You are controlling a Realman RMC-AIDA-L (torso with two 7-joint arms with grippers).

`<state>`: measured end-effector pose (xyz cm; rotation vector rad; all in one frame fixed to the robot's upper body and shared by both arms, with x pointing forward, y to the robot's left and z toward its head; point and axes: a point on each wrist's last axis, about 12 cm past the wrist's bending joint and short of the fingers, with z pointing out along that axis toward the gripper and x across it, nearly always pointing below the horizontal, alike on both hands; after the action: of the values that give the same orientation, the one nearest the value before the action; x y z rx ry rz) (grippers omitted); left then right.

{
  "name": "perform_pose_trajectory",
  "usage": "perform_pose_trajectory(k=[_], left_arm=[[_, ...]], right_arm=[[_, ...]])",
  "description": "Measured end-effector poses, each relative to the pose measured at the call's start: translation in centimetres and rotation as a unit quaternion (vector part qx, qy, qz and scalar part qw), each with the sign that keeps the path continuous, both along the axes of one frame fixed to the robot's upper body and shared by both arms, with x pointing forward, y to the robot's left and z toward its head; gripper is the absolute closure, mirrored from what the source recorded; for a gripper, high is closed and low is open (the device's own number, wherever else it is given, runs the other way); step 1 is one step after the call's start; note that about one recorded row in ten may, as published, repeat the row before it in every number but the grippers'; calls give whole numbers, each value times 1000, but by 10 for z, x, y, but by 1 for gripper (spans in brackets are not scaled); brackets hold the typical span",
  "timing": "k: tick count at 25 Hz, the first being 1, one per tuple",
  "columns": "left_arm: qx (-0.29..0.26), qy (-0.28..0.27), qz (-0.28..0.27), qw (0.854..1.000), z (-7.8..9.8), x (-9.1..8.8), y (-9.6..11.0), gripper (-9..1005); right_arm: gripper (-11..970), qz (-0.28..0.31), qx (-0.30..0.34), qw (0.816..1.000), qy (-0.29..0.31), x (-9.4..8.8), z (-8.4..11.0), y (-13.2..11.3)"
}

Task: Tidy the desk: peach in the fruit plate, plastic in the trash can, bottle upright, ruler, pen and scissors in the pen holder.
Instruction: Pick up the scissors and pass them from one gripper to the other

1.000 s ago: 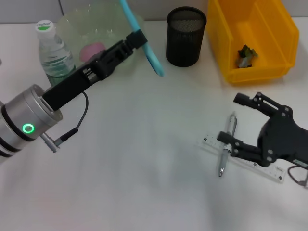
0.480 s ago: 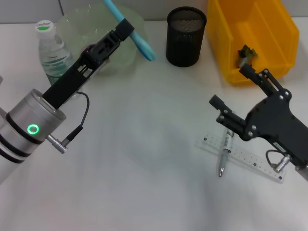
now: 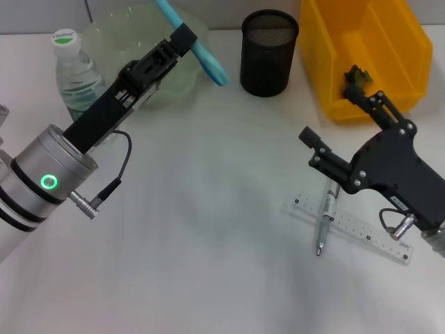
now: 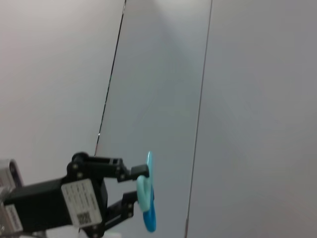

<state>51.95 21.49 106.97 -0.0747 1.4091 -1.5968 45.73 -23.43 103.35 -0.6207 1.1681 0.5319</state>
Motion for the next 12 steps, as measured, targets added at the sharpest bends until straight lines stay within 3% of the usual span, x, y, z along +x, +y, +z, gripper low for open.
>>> perform_pose_trajectory(k=[12], left_arm=[[-6,18,-5,1000,-1,1,0,742]], right_arm=[[126,1,11,1000,-2,-1,1,4]])
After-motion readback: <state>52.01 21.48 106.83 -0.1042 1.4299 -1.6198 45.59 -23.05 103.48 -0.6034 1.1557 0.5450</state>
